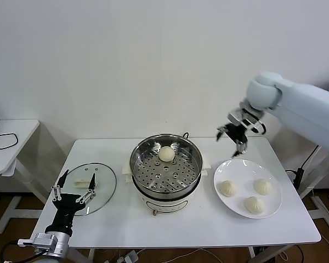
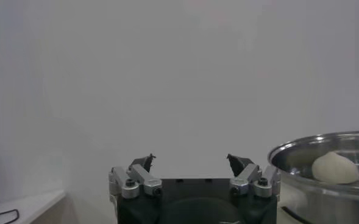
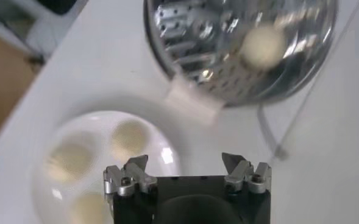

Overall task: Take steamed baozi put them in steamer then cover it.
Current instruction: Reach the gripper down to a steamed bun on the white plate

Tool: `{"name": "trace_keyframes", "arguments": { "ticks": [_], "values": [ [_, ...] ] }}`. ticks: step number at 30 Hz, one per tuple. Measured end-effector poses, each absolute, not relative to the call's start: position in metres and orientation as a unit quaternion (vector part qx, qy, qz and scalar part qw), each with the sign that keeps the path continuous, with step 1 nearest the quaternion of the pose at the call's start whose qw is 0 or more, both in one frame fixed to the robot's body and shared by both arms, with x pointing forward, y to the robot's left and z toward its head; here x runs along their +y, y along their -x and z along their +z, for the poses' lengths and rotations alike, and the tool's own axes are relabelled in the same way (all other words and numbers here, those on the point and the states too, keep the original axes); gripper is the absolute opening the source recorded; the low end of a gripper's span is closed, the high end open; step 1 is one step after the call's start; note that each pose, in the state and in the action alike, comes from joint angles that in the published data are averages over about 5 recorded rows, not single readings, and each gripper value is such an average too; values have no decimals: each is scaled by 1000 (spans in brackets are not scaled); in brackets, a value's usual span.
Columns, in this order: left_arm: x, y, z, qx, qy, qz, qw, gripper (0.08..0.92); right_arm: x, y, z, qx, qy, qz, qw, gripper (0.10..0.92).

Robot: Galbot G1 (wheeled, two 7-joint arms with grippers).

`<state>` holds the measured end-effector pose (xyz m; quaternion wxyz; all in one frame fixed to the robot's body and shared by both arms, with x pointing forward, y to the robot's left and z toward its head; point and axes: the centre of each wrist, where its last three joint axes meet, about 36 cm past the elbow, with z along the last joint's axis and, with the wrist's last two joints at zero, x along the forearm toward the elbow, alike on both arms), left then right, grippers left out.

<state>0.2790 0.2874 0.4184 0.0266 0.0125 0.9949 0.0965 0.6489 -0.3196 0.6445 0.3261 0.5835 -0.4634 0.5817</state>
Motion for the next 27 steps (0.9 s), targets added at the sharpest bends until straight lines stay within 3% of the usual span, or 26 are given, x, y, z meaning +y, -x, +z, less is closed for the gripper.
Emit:
{"name": "trace_keyframes", "arguments": {
  "ticks": [15, 27],
  "values": [
    [283, -282, 413, 995, -17, 94, 25, 823, -353, -637, 532, -520, -547, 519, 401, 823],
    [282, -285, 408, 995, -19, 93, 21, 823, -351, -635, 478, -540, -533, 500, 417, 823]
  ]
}}
